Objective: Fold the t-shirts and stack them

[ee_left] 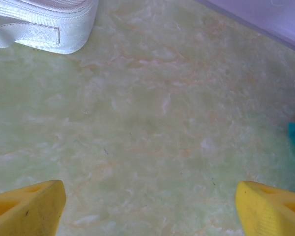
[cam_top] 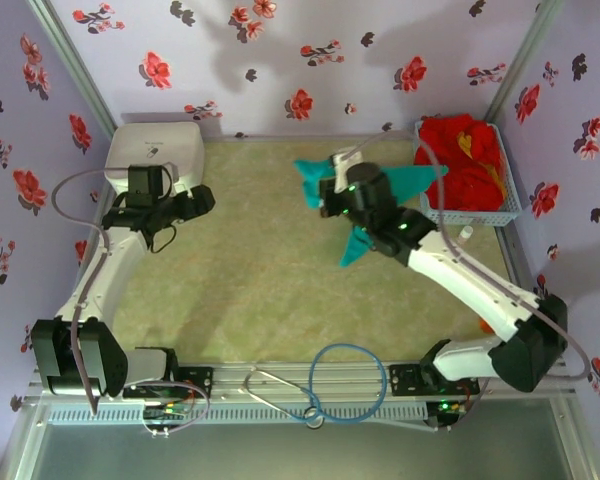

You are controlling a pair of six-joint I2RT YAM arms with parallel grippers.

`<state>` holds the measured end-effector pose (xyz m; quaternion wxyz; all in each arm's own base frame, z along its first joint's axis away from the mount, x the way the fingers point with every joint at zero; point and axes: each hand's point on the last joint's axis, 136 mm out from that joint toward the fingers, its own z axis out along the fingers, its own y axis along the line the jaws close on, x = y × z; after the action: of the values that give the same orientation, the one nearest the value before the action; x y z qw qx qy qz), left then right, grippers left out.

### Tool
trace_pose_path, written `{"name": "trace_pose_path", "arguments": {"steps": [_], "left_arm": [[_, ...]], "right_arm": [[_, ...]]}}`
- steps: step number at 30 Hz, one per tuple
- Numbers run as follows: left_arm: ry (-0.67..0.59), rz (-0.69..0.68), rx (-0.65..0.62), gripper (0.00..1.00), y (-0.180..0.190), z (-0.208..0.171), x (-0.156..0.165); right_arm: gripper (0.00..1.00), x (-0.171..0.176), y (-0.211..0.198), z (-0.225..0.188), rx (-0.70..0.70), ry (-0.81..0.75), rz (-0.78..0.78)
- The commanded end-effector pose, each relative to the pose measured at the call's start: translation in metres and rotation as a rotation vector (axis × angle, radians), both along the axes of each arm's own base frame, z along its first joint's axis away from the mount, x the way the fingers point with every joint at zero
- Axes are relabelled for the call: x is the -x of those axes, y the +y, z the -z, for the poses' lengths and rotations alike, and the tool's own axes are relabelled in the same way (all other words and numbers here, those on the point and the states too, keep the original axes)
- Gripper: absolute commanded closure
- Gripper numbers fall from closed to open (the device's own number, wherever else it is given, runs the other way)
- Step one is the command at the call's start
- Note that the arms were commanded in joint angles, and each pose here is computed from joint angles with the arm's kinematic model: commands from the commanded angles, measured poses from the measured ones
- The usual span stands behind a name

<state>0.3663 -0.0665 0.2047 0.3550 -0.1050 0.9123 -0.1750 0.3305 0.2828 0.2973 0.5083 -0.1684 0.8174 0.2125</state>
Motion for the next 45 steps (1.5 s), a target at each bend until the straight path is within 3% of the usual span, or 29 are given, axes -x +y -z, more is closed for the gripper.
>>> {"name": "trace_pose_path", "arguments": {"steps": [1,3,4,7,11,12,16,20,26,29,32,36,41,45], "left_arm": [[0.028,0.011,-0.024,0.11,0.004,0.002,0.008],[0.053,-0.003,-0.037,0.11,0.007,0.01,0.012],[0.061,-0.008,-0.041,0.11,0.008,0.012,0.014],[0.077,-0.017,-0.045,0.11,0.01,0.016,0.02],[0.107,-0.026,-0.058,0.13,0.013,0.022,0.031],[0.117,-0.028,-0.055,0.14,0.013,0.026,0.034],[0.174,-0.024,-0.044,0.15,0.006,0.048,0.047],[0.225,-0.013,-0.016,0.17,-0.011,0.076,0.061],[0.286,-0.01,0.043,0.19,-0.04,0.119,0.089],[0.301,-0.002,0.073,0.21,-0.055,0.132,0.097],[0.324,0.004,0.067,0.23,-0.064,0.142,0.103],[0.332,-0.001,0.049,0.24,-0.069,0.15,0.104],[0.352,-0.007,0.01,0.35,-0.066,0.154,0.108],[0.361,-0.02,-0.018,0.4,-0.06,0.155,0.115]], "right_arm": [[1.0,0.015,0.048,0.02,-0.026,0.005,-0.13],[0.96,0.028,0.074,0.049,-0.009,0.073,-0.174],[0.89,0.033,0.083,0.062,0.001,0.102,-0.186],[0.43,0.045,0.103,0.091,0.021,0.168,-0.23],[0.04,0.039,0.092,0.09,0.004,0.135,-0.173],[0.01,0.038,0.089,0.087,0.003,0.115,-0.158],[0.01,0.021,0.067,0.094,0.064,0.123,-0.08],[0.05,0.006,0.034,0.127,0.09,0.267,0.013],[0.12,0.02,0.009,0.181,0.148,0.435,0.007],[0.15,0.034,0.015,0.204,0.142,0.523,-0.043],[0.17,0.039,0.03,0.209,0.044,0.562,-0.077],[0.22,0.03,0.05,0.208,-0.024,0.566,-0.104],[0.29,0.01,0.061,0.223,-0.003,0.568,-0.071],[0.46,-0.002,0.054,0.237,0.03,0.578,-0.005]]}}
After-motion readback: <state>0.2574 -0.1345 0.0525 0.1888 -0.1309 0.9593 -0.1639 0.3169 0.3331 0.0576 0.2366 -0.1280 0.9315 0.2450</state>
